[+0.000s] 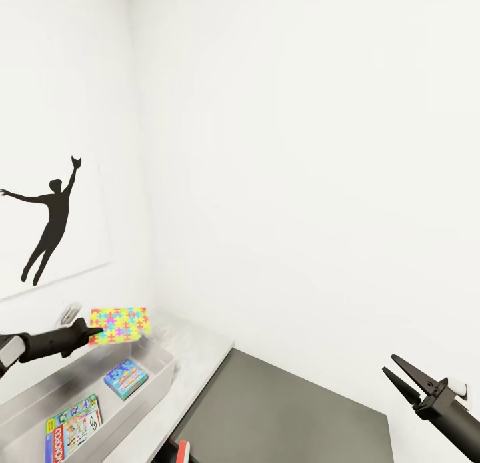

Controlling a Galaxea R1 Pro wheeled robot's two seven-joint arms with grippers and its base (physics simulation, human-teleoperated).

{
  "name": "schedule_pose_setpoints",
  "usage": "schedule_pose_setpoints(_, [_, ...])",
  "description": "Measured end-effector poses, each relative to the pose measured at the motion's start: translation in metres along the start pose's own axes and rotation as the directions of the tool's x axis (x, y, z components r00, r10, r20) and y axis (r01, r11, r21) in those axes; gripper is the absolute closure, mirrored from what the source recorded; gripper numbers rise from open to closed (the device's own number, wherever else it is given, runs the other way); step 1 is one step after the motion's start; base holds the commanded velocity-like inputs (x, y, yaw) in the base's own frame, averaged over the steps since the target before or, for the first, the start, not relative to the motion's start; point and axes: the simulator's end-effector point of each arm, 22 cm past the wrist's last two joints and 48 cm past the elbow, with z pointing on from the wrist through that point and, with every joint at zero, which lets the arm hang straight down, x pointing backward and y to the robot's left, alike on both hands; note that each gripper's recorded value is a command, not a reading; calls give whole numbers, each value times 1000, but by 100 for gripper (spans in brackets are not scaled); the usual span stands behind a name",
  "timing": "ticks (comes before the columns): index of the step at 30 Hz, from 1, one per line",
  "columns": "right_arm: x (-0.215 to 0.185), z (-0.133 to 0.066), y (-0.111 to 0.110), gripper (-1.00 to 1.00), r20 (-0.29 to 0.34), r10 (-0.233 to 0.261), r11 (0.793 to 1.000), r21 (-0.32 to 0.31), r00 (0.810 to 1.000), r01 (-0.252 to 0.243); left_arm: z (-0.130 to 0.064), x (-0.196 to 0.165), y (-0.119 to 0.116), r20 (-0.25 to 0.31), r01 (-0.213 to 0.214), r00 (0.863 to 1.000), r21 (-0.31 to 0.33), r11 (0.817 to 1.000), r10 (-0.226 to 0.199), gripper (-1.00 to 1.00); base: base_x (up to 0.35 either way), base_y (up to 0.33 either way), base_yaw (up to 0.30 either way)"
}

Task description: Put all the toys in the child's room - the three board games (two on the bed and one on the table), the two jigsaw puzzles on the table, and the tennis ball on the table - inside the toy box on the table in the child's room.

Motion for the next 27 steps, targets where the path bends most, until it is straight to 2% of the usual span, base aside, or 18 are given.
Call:
schedule_pose_setpoints(8, [-1, 0, 0, -100, 4, -2, 1000, -1, 1000, 2, 7, 13, 16, -16, 32, 999, -67, 997, -33, 100, 0, 0, 0])
schedule_pose_setpoints(12, [-1, -1, 0, -100, 5, -2, 1000, 0, 1000, 2, 7, 9, 22, 10, 73, 997, -86, 994, -72, 100, 0, 0, 0])
schedule_pose_setpoints(15, [-1, -1, 0, -100, 5, -2, 1000, 0, 1000, 2, 7, 8, 27, 18, 82, 997, -107, 991, -81, 100, 0, 0, 0])
schedule_pose_setpoints(17, [-1, 0, 0, -100, 5, -2, 1000, -1, 1000, 2, 5, 7, 36, 25, 90, 996, -147, 985, -87, 100, 0, 0, 0])
schedule_pose_setpoints(27, [-1, 0, -1, -100, 3, -2, 1000, 1, 1000, 2, 1, 3, 49, 62, 147, 988, -187, 971, -138, 100, 0, 0, 0])
